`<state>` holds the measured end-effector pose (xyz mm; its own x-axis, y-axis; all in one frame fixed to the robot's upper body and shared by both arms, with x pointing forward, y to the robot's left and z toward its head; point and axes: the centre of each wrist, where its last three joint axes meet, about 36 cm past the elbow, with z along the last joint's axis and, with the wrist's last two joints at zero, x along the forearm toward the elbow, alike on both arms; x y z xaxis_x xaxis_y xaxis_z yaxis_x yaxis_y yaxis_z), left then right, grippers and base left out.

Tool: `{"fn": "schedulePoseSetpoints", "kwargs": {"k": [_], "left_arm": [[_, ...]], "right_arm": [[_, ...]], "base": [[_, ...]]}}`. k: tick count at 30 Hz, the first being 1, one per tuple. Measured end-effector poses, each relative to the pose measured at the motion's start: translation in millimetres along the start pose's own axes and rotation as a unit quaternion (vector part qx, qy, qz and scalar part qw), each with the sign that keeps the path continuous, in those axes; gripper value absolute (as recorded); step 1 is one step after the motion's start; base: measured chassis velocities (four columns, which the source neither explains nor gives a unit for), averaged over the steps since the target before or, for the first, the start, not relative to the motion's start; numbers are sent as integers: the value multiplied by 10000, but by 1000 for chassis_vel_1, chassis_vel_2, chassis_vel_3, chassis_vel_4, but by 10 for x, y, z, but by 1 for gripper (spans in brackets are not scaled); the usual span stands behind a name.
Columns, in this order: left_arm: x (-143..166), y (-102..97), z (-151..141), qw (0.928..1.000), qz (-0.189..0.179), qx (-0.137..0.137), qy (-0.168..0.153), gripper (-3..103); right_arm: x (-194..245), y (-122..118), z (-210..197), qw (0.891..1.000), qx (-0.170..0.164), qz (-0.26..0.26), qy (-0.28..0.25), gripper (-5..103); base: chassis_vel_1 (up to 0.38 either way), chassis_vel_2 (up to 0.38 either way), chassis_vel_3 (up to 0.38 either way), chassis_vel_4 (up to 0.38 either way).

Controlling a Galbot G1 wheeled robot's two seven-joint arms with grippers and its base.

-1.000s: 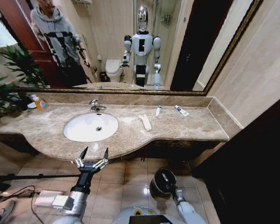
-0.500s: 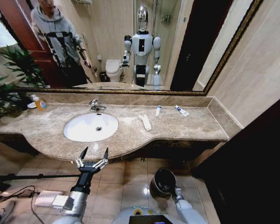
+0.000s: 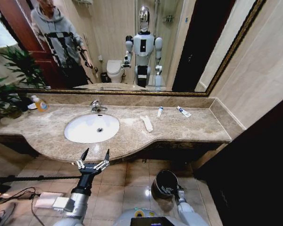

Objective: Pick up the trash from the sink and place it in the trash bin.

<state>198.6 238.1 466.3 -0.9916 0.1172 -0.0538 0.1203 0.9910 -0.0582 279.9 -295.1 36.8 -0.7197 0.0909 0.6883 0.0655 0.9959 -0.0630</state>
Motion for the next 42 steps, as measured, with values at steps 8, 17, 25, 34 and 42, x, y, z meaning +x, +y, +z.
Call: {"fn": "schedulePoseSetpoints", "kwargs": {"k": [8,17,25,34,42], "left_arm": [[0,0,0,10000,0,0,0,100],[0,0,0,10000,0,0,0,100],[0,0,0,10000,-1,0,0,100],[0,0,0,10000,-1,0,1,100],[0,0,0,10000,0,0,0,100]], "right_arm": [[86,49,135,9999,107,-50,-59,100],[147,-98,108,9938,215,-119,-1082,100],[891,-512,-215,9489,1110,242,-2943,100],[1716,-647,-726,9168,1051,523,-3816,100],[2418,-572,-1319,8951,655,414,-4392,100]], "base": [[0,0,0,0],[0,0,0,0],[0,0,0,0],[0,0,0,0],[0,0,0,0]]}}
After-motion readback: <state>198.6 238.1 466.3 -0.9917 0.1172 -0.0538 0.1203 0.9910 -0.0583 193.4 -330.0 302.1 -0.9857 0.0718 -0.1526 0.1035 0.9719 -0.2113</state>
